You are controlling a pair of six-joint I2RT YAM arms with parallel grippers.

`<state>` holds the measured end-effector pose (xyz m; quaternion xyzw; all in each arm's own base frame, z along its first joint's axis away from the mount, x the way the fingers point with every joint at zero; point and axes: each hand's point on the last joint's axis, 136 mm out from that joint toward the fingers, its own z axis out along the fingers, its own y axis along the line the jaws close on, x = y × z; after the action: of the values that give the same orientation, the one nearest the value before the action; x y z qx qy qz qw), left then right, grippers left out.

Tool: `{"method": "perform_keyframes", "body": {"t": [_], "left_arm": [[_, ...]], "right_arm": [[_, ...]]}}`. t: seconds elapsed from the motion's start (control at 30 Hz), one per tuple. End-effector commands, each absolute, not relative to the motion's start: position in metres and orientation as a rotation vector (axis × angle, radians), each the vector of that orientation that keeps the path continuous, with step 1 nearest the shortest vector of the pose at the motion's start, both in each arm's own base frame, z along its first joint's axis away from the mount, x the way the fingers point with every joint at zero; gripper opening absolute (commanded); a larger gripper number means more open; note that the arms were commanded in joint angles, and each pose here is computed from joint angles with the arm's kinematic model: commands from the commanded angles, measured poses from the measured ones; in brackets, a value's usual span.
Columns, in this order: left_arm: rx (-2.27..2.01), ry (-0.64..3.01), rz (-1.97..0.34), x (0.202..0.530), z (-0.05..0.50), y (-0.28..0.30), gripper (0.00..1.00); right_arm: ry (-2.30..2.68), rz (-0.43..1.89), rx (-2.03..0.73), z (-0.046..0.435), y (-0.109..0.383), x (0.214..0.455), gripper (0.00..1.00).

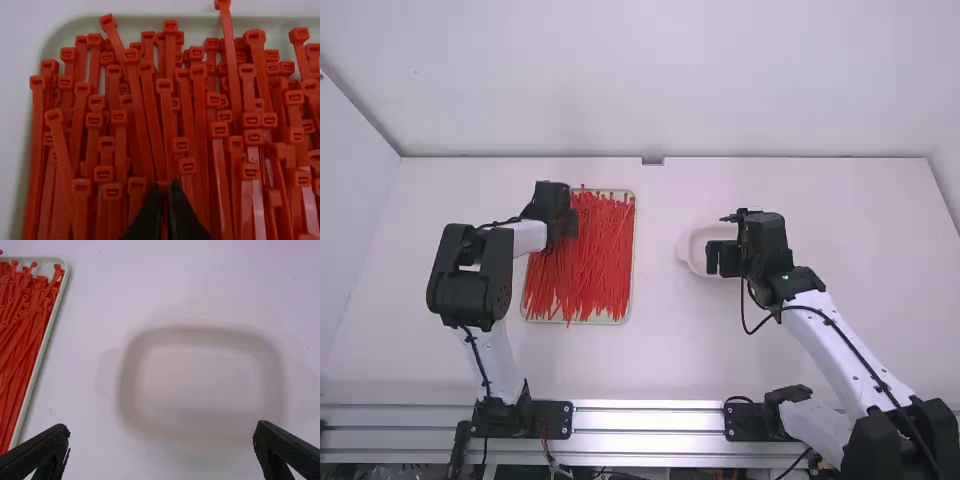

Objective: Fasten the cable tie

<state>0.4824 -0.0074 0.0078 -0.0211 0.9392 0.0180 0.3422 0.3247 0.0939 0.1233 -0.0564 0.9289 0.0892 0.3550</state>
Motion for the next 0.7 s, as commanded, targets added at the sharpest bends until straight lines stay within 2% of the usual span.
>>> {"method": "perform_keyframes", "body": {"t": [0.0,0.2,0.4,0.67], "left_arm": [[-0.061,2.443,0.043,0.483,0.005,-0.006,0.02],[-0.06,2.417,0.042,0.493,0.02,-0.007,0.02],[-0.075,2.371,0.068,0.504,0.057,-0.003,0.02],[-0.107,2.291,0.042,0.493,0.124,-0.003,0.02]], "right_arm": [[2.369,0.233,-0.14,0.137,0.096,0.333,0.99],[2.369,0.235,-0.142,0.137,0.096,0.333,0.99],[2.366,0.261,-0.157,0.138,0.1,0.333,0.99],[2.36,0.262,-0.155,0.139,0.1,0.334,0.99]]}}
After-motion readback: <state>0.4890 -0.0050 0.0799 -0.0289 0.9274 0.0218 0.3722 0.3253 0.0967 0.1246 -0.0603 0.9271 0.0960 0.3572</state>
